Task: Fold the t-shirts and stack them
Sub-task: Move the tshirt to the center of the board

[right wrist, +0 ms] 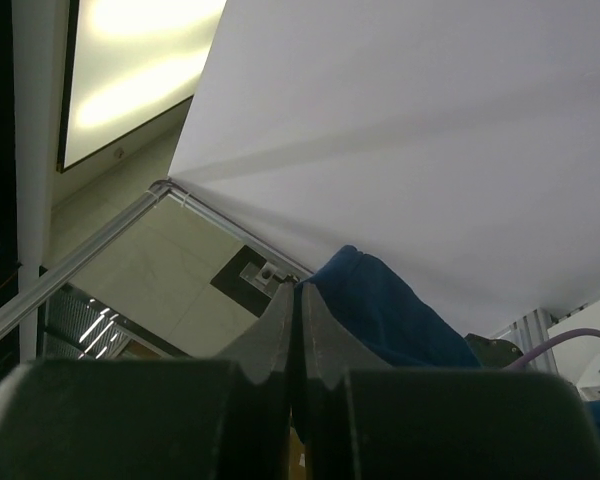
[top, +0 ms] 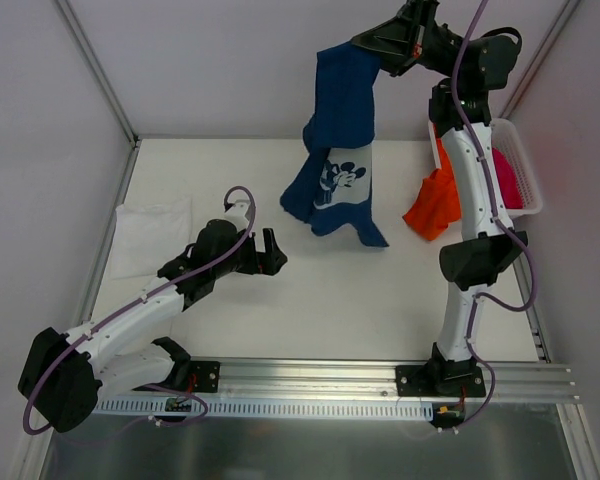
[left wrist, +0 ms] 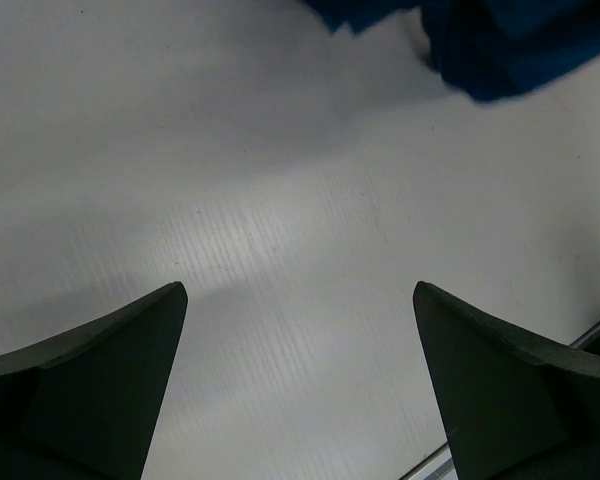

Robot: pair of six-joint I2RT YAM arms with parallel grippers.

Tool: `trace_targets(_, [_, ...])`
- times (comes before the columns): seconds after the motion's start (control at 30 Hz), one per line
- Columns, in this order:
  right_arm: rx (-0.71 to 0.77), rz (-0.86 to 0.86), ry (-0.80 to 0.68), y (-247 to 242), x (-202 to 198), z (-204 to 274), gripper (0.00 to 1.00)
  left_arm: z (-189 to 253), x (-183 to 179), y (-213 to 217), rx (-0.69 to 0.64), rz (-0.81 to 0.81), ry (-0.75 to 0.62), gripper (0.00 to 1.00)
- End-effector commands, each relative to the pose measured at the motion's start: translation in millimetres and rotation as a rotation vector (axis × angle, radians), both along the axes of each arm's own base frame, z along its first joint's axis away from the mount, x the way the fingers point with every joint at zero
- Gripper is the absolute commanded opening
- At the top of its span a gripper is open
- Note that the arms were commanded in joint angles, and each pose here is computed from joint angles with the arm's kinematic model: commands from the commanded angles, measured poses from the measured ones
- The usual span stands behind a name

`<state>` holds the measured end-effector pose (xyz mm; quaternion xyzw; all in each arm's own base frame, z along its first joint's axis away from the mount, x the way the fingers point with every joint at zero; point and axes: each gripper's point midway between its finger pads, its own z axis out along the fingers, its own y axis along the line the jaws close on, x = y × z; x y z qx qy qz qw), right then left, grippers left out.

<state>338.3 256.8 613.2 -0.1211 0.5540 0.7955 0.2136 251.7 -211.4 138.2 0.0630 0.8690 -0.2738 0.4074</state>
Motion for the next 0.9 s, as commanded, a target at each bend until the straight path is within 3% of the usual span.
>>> trace_targets(0.0, [0.083,-0.009,-0.179,-23.1,-69.4,55.7,0.01,29.1,7.2,-8.8,-0.053,-0.007,-0.075,0.99])
trace_targets(0.1, [0.073,-0.013,-0.209,-26.6,-85.3,59.2,0.01,28.6,7.9,-8.3,-0.054,0.002,-0.072,0.99])
trace_targets(0.23, [0.027,-0.049,-0.228,-29.2,-81.2,26.9,0.01,25.4,9.1,-4.8,-0.051,0.028,-0.066,0.99])
trace_targets(0.43, [-0.169,-0.248,-0.011,-43.8,-6.3,-146.8,0.0,28.1,12.0,12.9,-0.027,0.112,-0.1,0.99])
trace_targets(0.47, [-0.206,-0.265,0.1,-46.8,7.2,-197.4,0.01,27.3,11.0,16.7,-0.01,0.121,-0.092,0.99])
trace_targets(0.57, [-0.275,-0.31,0.258,-55.9,31.0,-289.9,0.01,32.7,10.1,23.8,0.017,0.14,-0.093,0.99])
trace_targets(0.63, [-0.306,-0.314,0.301,-56.5,36.7,-320.8,0.01,37.5,9.3,23.2,0.018,0.131,-0.099,0.99])
trace_targets(0.73, [-0.476,-0.384,0.349,-62.2,47.9,-371.1,0.01,44.7,9.8,16.5,-0.004,0.104,-0.104,0.99])
trace_targets(0.77, [-0.701,-0.476,0.334,-76.9,51.5,-398.6,0.0,45.9,10.3,13.0,-0.007,0.09,-0.104,0.99])
trace_targets(0.87, [-1.16,-0.638,0.261,-115.4,47.4,-433.7,0.02,46.5,14.0,-0.3,-0.018,0.035,-0.099,0.99])
